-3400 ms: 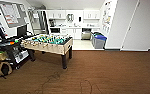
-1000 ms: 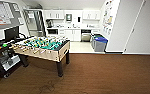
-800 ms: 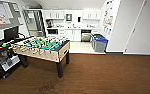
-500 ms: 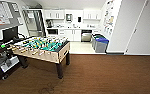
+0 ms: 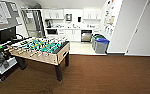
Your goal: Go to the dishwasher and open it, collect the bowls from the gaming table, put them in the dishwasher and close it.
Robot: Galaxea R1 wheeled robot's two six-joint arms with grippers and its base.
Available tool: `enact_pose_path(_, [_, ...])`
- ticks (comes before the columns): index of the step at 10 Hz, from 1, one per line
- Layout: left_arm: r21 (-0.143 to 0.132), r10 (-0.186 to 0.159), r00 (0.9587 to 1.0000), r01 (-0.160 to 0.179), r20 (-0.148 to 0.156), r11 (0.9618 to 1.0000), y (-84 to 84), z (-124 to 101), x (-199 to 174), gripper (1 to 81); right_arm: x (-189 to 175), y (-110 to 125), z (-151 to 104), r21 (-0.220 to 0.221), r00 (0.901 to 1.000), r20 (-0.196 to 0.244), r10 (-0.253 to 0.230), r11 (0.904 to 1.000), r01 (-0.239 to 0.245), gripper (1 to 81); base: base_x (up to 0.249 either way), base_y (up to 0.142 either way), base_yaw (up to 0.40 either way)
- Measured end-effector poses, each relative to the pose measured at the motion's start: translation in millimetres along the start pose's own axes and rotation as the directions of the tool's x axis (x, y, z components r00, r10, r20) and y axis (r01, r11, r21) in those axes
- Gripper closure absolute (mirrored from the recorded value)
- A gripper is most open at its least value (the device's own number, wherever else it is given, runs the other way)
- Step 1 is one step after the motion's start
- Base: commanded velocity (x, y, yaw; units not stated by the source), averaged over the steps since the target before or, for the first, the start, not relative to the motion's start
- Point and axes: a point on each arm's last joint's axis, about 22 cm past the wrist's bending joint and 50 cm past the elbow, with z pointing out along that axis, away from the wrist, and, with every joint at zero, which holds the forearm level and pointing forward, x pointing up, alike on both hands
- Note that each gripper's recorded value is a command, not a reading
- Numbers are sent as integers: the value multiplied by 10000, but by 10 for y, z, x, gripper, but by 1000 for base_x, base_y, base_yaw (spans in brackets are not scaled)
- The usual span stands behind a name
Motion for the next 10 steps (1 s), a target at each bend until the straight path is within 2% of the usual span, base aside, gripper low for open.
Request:
enact_pose_path(9, [-51,3,10000,-3,-34,10000,25,10,22,811,44,6,-1,-12,10000,-50,-19,10000,19,811,122,-68,0])
enact_pose_path(10, [24,1,10000,-1,17,10000,-20,-13,-32,811,-3,22,-2,-44,10000,-14,8,10000,-8,811,130,-71,0])
